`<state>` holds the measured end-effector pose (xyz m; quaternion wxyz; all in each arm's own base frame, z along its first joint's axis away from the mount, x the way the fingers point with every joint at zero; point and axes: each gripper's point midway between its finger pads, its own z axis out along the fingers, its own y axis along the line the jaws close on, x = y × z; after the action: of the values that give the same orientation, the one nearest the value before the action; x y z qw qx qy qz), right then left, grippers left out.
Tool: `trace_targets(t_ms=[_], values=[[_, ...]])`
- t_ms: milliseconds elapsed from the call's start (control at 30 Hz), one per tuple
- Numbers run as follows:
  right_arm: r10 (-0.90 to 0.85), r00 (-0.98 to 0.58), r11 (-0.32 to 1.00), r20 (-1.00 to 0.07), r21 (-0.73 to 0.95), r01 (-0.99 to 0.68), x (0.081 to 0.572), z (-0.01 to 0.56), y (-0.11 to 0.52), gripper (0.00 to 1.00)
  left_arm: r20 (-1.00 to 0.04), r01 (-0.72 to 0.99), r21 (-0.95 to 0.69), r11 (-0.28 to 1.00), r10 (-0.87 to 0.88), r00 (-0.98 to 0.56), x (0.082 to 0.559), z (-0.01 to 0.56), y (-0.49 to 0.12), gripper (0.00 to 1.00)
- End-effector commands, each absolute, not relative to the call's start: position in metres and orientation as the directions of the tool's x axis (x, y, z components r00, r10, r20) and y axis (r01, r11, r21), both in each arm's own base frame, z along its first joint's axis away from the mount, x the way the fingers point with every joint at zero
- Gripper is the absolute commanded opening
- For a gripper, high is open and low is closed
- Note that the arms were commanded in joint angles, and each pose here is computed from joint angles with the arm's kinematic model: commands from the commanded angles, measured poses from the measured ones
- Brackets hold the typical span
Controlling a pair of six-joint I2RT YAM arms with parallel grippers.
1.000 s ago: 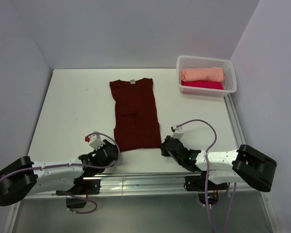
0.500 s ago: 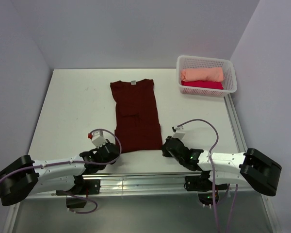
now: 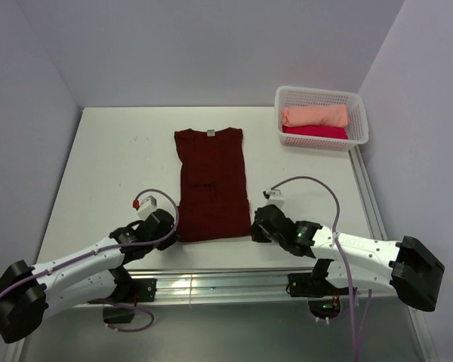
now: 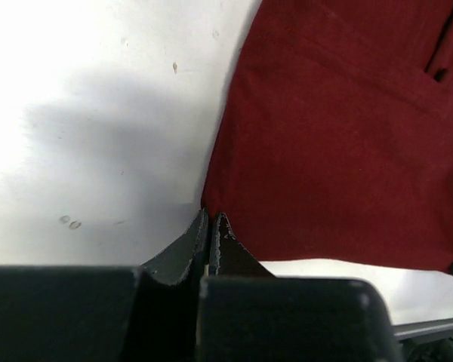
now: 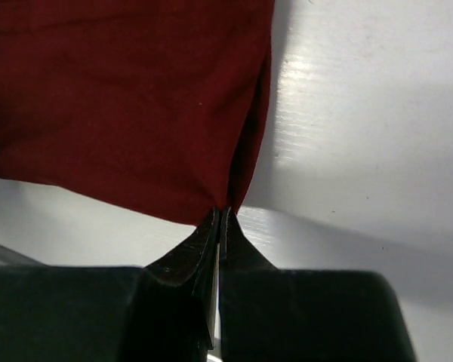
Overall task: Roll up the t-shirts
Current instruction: Roll the tshirt
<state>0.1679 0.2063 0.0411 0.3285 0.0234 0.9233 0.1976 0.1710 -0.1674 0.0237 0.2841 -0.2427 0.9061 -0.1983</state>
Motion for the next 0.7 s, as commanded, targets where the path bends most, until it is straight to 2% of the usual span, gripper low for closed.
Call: trace_targets(t_ms=[0,333,667], values=[[0.154,-0.788,0.916,-0.596,0.385,-0.112,0.172,0.064,0.206,0.00,-0.420,-0.289,-0.442,0.849,-0.481,-0.770,0.169,0.041,-0.159,0.00],[0.110,-0.798,0.900,-0.593,0.400,-0.174,0.202,0.101,0.207,0.00,-0.417,-0.261,-0.460,0.848,-0.466,-0.780,0.204,0.070,-0.158,0.00],[0.094,-0.800,0.917,-0.592,0.365,-0.163,0.239,0.108,0.208,0.00,-0.430,-0.257,-0.459,0.850,-0.466,-0.773,0.251,0.090,-0.150,0.00]])
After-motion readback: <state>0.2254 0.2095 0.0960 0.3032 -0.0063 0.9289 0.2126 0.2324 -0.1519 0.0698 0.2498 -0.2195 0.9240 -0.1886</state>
